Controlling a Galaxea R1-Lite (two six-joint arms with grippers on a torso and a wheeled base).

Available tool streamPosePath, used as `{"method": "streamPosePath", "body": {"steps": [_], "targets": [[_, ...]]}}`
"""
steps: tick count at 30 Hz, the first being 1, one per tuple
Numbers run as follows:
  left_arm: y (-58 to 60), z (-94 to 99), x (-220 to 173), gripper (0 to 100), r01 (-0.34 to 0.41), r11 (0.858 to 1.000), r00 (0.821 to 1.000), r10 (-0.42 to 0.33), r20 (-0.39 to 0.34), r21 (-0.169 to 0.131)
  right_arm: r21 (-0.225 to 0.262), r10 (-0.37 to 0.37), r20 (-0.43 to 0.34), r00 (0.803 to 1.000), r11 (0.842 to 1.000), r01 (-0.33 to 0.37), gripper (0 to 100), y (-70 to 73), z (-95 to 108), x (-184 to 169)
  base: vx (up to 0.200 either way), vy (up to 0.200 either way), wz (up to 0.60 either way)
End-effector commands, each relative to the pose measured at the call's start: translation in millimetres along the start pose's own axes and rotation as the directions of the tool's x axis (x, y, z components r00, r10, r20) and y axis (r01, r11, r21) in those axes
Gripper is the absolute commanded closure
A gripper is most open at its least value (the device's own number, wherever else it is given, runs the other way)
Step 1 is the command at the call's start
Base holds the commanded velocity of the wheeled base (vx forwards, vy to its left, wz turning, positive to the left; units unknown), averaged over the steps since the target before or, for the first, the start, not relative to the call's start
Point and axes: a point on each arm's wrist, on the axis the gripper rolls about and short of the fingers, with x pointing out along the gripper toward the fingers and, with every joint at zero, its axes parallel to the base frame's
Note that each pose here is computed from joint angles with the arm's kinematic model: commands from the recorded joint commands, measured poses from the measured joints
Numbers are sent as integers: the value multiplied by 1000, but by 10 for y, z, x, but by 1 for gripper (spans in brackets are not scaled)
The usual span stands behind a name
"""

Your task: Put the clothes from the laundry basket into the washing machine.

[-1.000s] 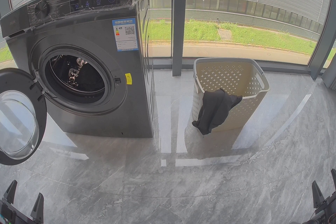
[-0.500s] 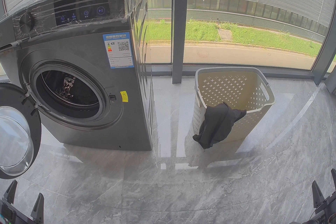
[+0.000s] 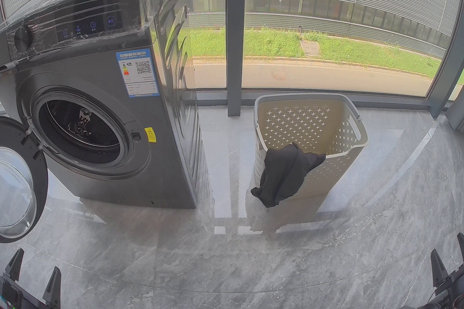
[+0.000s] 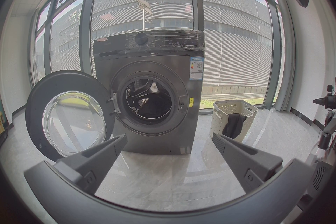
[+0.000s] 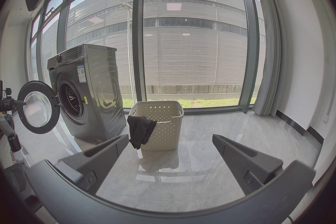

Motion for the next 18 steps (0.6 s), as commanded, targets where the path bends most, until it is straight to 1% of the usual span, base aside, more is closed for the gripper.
{"method": "streamPosePath", "body": {"steps": [1,2,8,10,18], "targets": [[0,-52,1,0,-1,1000,1000,1,-2,-4,0,1,-2,1000,1000,-1,0,0,-53,1,0,-200,0],[0,-51,1,0,-1,1000,1000,1,0,-7,0,1,-1,1000,1000,-1,0,0,-51,1,0,-200,0],[0,-51,1,0,0,1000,1000,0,0,-6,0,-1,-2,1000,1000,1,0,0,-53,1,0,0,0],[0,-51,1,0,-1,1000,1000,1,0,-9,0,-1,-2,1000,1000,1,0,0,-53,1,200,0,0],[0,-51,1,0,0,1000,1000,0,0,-6,9,-7,-1,1000,1000,7,0,0,-51,1,200,0,0]]}}
